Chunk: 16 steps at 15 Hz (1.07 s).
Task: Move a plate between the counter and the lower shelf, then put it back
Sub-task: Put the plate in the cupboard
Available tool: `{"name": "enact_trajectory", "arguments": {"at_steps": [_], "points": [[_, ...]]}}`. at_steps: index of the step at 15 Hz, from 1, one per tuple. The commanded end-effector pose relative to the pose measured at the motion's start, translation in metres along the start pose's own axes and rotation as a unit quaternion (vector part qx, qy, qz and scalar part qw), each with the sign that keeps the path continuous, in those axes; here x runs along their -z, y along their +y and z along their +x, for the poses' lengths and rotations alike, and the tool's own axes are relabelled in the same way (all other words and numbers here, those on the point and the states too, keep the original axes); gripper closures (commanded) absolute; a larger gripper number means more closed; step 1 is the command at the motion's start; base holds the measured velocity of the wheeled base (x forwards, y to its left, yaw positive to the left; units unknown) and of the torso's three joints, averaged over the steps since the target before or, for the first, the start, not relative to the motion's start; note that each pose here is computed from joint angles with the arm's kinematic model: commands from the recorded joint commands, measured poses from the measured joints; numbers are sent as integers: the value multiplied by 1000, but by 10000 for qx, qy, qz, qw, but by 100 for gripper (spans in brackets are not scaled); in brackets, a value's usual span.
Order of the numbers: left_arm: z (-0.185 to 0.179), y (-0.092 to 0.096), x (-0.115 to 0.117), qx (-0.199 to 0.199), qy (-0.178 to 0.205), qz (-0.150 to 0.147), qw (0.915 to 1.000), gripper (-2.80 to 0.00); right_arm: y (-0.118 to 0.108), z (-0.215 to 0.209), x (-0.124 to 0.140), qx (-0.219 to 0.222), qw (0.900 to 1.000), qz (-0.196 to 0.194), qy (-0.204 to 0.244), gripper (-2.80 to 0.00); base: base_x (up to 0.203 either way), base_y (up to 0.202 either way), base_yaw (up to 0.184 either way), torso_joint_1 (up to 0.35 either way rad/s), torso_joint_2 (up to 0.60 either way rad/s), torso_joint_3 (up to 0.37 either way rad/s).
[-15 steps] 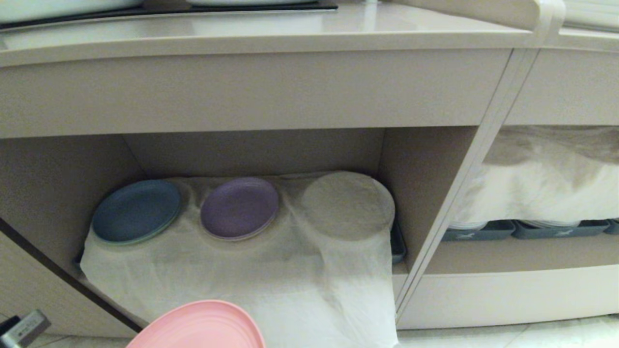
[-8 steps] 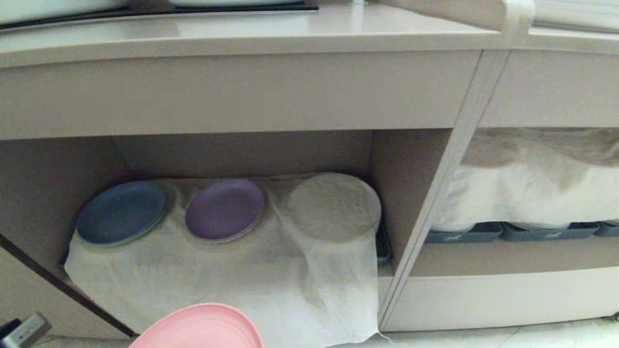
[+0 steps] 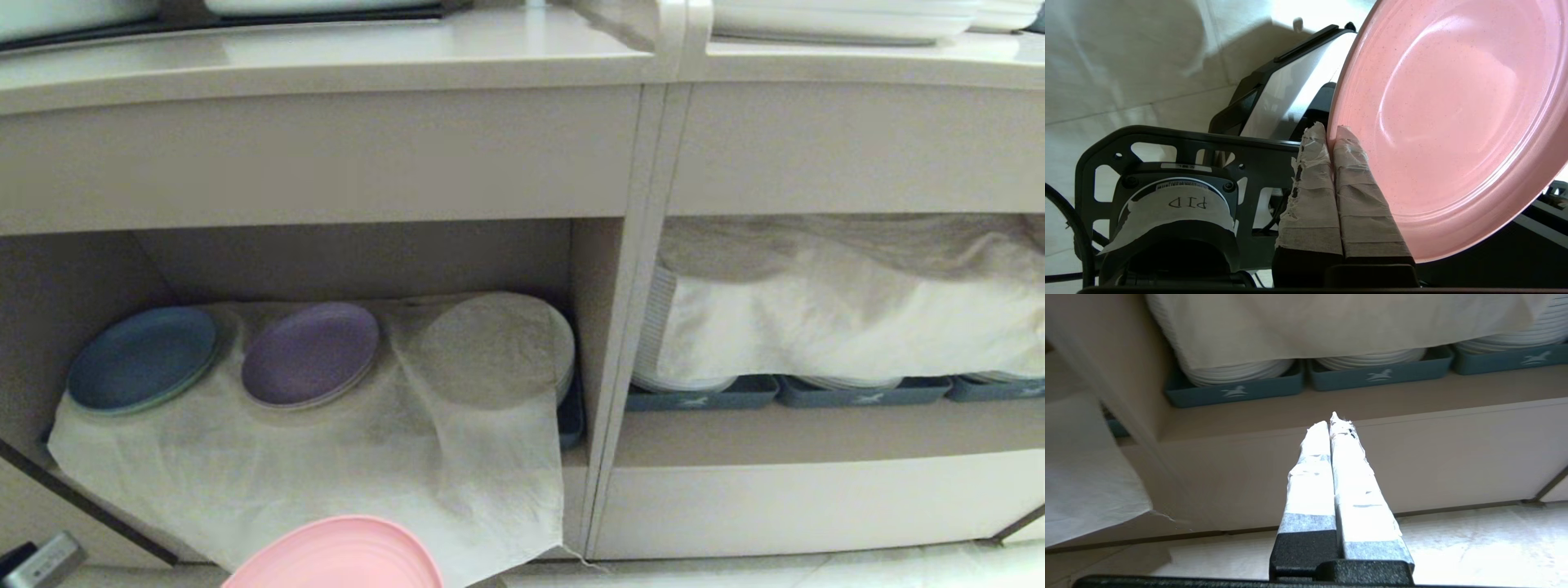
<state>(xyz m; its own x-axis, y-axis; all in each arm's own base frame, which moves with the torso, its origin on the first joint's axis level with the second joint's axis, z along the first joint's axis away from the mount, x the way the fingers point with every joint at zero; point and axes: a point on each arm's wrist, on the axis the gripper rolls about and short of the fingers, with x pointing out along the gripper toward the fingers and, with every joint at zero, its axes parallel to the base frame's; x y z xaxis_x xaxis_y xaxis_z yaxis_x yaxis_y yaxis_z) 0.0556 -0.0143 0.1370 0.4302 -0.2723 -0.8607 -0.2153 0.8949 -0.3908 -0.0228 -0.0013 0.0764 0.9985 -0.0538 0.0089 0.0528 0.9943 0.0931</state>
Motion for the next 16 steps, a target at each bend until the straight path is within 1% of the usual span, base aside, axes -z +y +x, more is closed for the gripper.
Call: {"name": "enact_trajectory", "arguments": {"at_steps": [1, 5, 7, 16], "points": [[0, 0, 0, -5, 18, -19, 10000, 0, 0, 0, 0, -1, 10000, 4, -1, 0, 0, -195, 0, 4, 4, 1], [0, 0, 0, -5, 17, -19, 10000, 0, 0, 0, 0, -1, 10000, 4, -1, 0, 0, -191, 0, 2, 3, 3], [0, 0, 0, -6, 19, -20, 10000, 0, 0, 0, 0, -1, 10000, 4, -1, 0, 0, -108, -2, 0, 3, 0], [-1, 0, 0, 1, -13, -28, 10000, 0, 0, 0, 0, -1, 10000, 4, -1, 0, 0, 0, 0, 0, 0, 0]]}}
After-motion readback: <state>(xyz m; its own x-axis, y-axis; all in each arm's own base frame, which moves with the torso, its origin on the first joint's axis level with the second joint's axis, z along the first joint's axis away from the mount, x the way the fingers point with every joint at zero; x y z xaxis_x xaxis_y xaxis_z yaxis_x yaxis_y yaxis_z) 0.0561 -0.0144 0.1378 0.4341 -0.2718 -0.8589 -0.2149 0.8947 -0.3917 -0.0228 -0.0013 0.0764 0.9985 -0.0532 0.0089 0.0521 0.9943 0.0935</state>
